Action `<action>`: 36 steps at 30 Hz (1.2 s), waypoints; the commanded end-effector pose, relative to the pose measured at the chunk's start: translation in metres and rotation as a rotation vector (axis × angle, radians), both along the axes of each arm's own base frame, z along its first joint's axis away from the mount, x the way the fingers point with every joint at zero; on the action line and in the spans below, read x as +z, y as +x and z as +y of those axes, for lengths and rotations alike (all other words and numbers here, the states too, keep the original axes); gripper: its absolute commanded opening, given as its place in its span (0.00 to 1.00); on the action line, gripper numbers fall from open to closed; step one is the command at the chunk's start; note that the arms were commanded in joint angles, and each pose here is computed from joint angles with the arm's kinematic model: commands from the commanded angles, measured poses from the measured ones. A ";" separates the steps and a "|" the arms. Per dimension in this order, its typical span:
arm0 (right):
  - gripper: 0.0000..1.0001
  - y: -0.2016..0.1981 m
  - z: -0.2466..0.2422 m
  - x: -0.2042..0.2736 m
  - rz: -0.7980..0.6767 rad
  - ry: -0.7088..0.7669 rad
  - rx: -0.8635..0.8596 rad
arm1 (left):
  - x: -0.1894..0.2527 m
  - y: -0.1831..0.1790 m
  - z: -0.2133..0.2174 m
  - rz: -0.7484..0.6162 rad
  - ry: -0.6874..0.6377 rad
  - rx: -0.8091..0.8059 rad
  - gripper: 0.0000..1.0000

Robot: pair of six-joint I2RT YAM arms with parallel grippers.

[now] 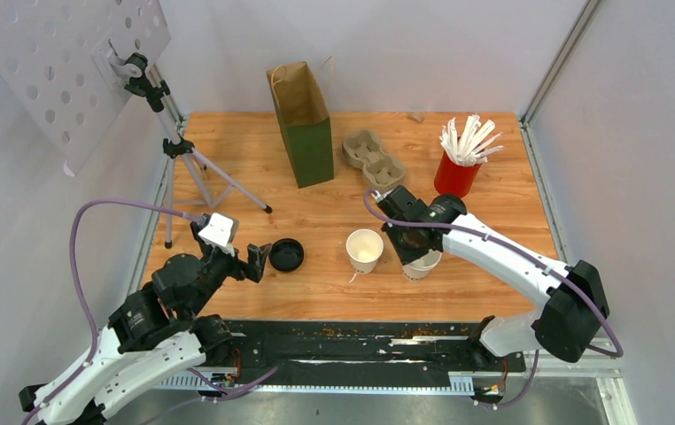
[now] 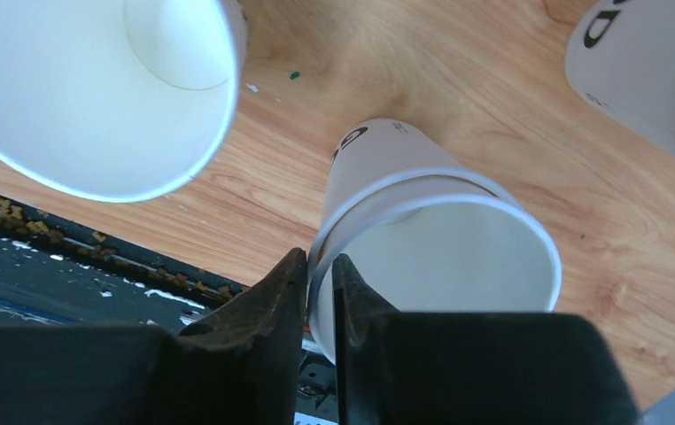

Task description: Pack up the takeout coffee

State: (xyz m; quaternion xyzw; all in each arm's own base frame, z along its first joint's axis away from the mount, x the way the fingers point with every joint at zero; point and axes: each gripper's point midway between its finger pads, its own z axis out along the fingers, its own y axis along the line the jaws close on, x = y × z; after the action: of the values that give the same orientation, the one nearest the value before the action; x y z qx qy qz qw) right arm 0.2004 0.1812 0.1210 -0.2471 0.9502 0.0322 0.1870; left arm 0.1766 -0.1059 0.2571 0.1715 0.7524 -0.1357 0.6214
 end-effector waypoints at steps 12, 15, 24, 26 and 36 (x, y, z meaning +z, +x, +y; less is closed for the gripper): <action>0.15 0.030 -0.095 0.017 -0.057 -0.047 -0.383 | 0.007 0.005 0.004 -0.018 0.002 0.034 1.00; 0.16 0.036 -0.121 0.019 -0.050 -0.063 -0.465 | 0.002 0.006 -0.001 0.003 0.014 0.027 1.00; 0.16 0.049 -0.173 0.011 -0.013 -0.050 -0.601 | -0.031 0.019 -0.011 0.127 0.127 0.079 1.00; 0.16 0.052 -0.178 0.008 -0.011 -0.048 -0.613 | -0.044 0.025 -0.017 0.180 0.161 0.104 1.00; 0.48 0.054 -0.178 0.027 -0.048 -0.029 -0.600 | -0.109 0.044 -0.068 0.435 0.227 0.057 0.81</action>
State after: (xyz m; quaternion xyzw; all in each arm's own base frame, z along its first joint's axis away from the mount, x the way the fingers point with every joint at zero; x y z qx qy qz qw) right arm 0.2467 0.0021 0.1263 0.0503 0.9824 -0.0513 0.1726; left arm 0.2105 -0.1520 0.1449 0.2205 0.8775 -0.0129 0.4258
